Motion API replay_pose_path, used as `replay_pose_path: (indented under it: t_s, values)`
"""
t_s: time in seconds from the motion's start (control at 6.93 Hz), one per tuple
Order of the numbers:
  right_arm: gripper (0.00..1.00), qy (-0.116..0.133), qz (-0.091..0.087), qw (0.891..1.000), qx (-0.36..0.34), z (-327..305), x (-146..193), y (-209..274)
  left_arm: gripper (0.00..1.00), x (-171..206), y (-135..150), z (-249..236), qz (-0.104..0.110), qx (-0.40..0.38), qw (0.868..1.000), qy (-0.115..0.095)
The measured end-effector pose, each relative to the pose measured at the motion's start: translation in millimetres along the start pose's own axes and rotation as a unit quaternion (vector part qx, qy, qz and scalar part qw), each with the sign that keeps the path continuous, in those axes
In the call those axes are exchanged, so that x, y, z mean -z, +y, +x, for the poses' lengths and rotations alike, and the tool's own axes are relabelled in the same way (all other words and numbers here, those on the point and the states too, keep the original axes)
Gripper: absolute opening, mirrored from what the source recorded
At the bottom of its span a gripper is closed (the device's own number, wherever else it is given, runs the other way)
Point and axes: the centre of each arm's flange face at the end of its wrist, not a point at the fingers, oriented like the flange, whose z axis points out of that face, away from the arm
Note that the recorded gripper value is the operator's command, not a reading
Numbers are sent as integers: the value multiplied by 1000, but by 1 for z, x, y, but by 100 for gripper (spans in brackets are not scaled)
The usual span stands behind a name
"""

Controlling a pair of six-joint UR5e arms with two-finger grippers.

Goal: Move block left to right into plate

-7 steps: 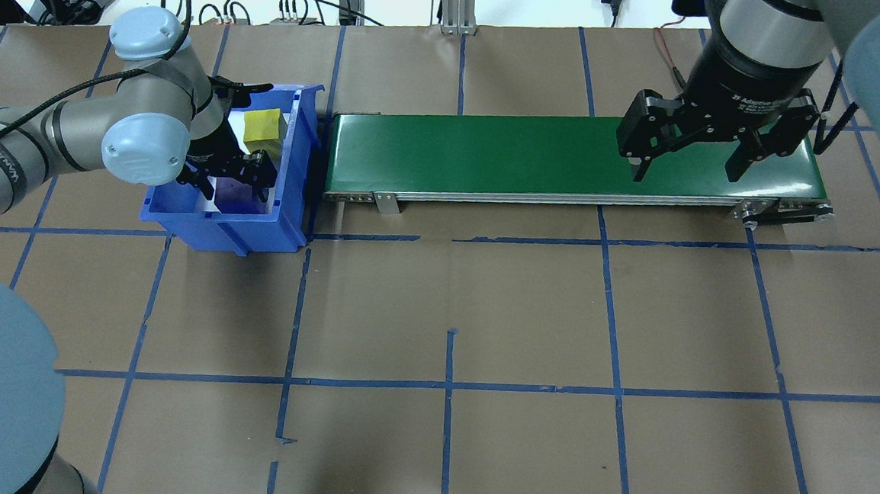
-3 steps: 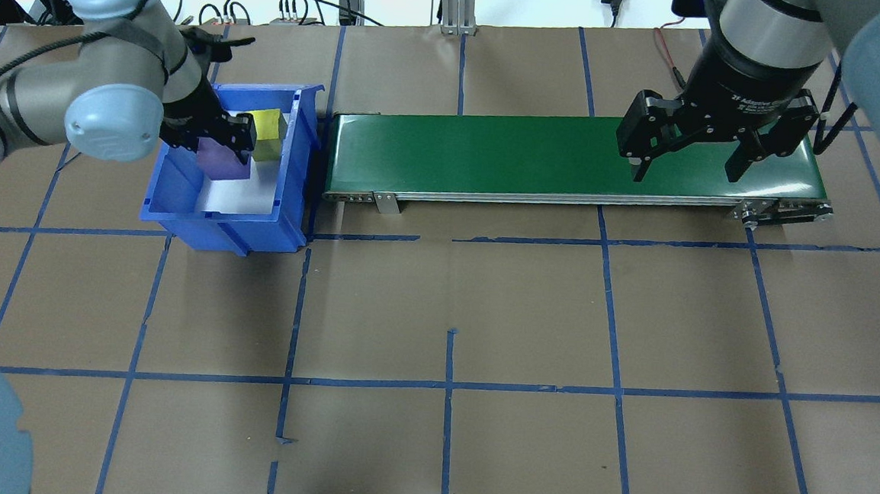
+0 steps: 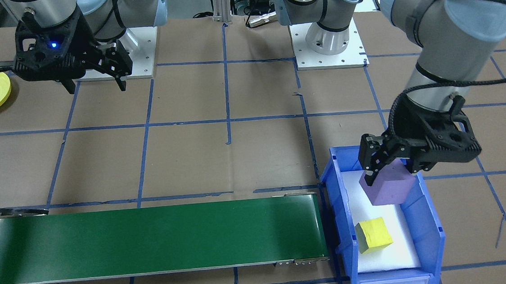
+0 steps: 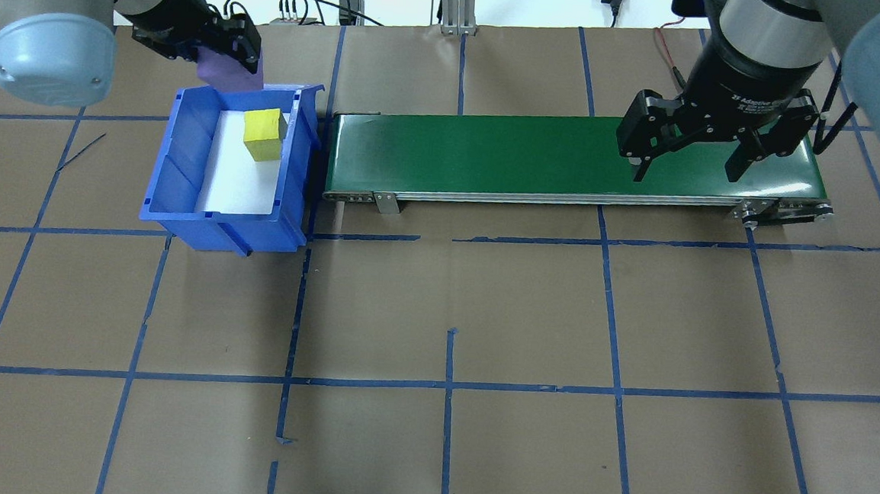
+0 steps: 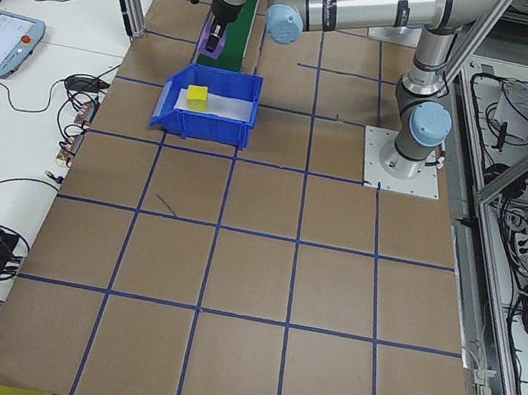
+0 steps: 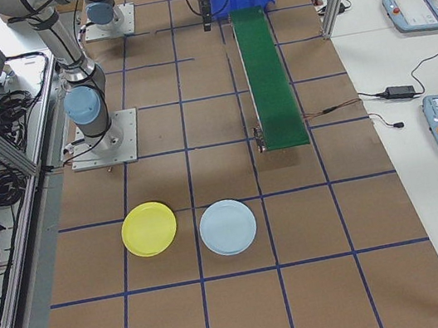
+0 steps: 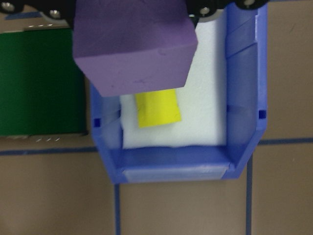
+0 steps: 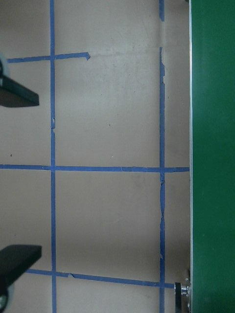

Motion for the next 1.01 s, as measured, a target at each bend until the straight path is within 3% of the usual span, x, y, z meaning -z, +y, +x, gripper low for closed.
replay_pose_path:
  t_s: [0.14,0.72,0.87,1.01]
  values:
    - [100,-1,0,1000,0,0,0,0,15,-6,-1,32,-1,8,1000,14]
    - [100,-2,0,1000,0,0,0,0,19,-132,0,71,-46,30,998,27]
    - [100,-2,0,1000,0,0,0,0,71,-148,5,71,-58,37,997,26]
    - [100,-2,0,1000,0,0,0,0,91,-158,10,71,-67,46,996,25]
